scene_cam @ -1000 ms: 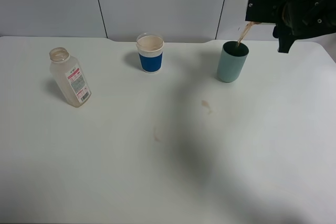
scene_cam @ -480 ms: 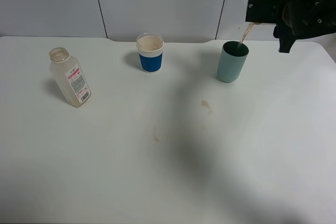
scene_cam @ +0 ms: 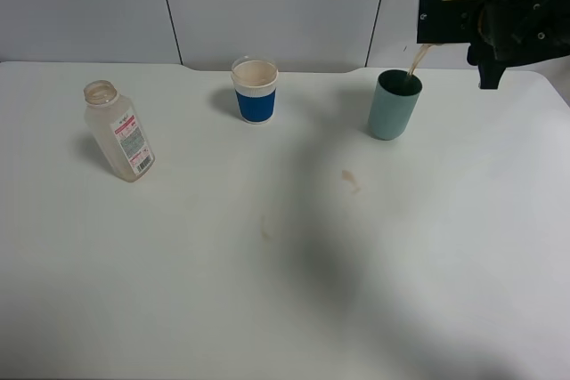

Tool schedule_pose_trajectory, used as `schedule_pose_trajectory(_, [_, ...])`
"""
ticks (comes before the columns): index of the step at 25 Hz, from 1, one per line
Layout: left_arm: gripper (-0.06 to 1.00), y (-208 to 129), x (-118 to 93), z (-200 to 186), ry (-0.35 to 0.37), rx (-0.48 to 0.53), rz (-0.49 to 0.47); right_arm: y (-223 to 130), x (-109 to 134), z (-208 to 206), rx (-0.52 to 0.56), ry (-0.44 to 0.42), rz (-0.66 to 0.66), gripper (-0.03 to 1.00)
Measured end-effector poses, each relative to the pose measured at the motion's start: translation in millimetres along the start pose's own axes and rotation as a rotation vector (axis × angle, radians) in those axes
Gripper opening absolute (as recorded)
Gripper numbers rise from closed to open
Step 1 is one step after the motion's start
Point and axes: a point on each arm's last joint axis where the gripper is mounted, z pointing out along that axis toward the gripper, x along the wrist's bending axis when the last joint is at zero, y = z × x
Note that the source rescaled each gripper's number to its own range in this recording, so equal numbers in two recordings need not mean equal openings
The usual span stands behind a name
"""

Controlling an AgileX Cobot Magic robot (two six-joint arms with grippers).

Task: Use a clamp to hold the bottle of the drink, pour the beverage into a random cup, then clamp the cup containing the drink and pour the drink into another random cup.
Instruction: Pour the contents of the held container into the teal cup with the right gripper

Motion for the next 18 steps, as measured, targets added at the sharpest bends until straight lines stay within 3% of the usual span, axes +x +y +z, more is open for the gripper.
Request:
schedule_pose_trajectory(12, [1.0,0.0,0.0,0.0,0.0,0.0,0.0,-0.6,-0.3,-0.2,0.009,-0.003,-0.074,0.02])
schedule_pose_trajectory(16, [1.0,0.0,0.0,0.0,0.0,0.0,0.0,-2.1,-0.7,-0.2,0.025,-0.008,-0.042,0.02])
schedule_pose_trajectory(18, [1.0,0.0,0.0,0.0,0.0,0.0,0.0,-2.6,-0.9,-0.2,0.031,-0.01,0.04,0.02])
